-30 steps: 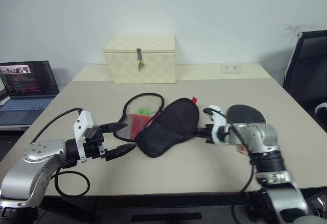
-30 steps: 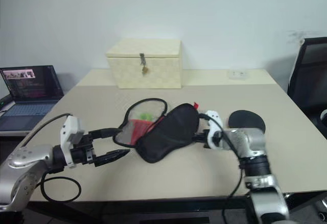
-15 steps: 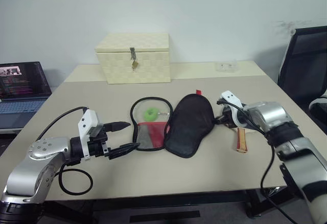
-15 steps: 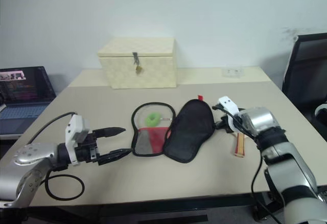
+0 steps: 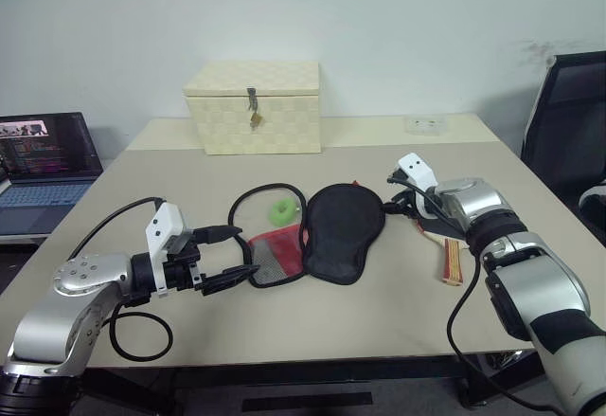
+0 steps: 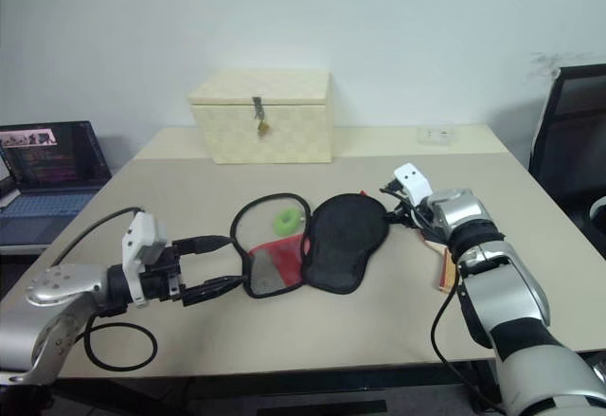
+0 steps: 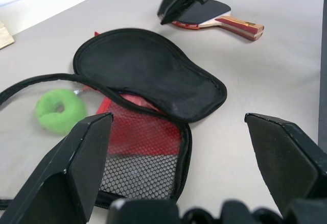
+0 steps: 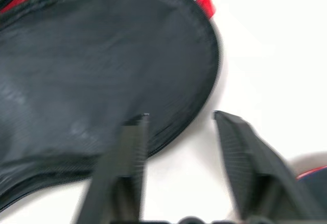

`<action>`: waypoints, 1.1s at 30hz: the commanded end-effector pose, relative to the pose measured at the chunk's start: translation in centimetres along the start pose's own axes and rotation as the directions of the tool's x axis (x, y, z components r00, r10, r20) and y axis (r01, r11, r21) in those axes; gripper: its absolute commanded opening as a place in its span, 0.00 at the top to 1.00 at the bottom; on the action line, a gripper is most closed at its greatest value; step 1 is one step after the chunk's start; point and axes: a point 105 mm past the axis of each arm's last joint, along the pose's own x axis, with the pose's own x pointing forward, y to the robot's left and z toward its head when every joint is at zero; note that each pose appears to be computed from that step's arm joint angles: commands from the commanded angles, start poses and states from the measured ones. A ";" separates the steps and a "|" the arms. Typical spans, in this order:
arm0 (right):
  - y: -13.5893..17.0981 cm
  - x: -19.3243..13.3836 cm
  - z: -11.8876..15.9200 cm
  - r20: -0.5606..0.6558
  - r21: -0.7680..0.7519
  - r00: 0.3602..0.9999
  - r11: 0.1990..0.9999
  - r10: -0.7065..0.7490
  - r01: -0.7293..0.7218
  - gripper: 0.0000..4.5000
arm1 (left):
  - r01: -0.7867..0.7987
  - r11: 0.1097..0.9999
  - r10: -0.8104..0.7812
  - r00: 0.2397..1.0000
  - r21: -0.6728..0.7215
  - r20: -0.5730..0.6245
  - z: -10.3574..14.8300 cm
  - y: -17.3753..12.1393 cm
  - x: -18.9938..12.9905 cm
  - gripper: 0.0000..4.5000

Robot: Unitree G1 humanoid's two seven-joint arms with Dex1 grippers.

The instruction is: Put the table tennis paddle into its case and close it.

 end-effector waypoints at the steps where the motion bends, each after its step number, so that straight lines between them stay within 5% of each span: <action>1: -1.5 -1.7 3.0 0.116 -0.006 0.992 0.999 -0.040 0.041 0.17 | 0.010 0.999 -0.011 1.000 0.044 0.027 1.0 -0.1 0.3 0.00; 4: -0.1 -2.6 3.2 0.157 0.095 0.985 0.992 0.068 -0.084 0.01 | 0.013 0.999 -0.015 0.999 0.042 0.031 1.0 -0.1 0.2 0.00; 8: 2.8 -4.0 0.7 0.149 0.170 0.980 0.973 0.131 -0.156 0.01 | 0.020 0.999 -0.022 0.999 0.033 0.040 1.2 0.0 0.2 0.00; 16: 6.5 -4.4 -2.7 0.142 0.366 0.989 0.930 -0.028 -0.026 0.01 | 0.034 0.999 -0.035 0.999 0.032 0.033 1.0 0.2 0.3 0.00; 33: 12.8 -0.9 -3.4 0.125 0.465 0.992 0.882 0.014 -0.071 0.01 | 0.037 0.999 -0.038 0.999 0.032 0.023 0.6 0.1 0.2 0.00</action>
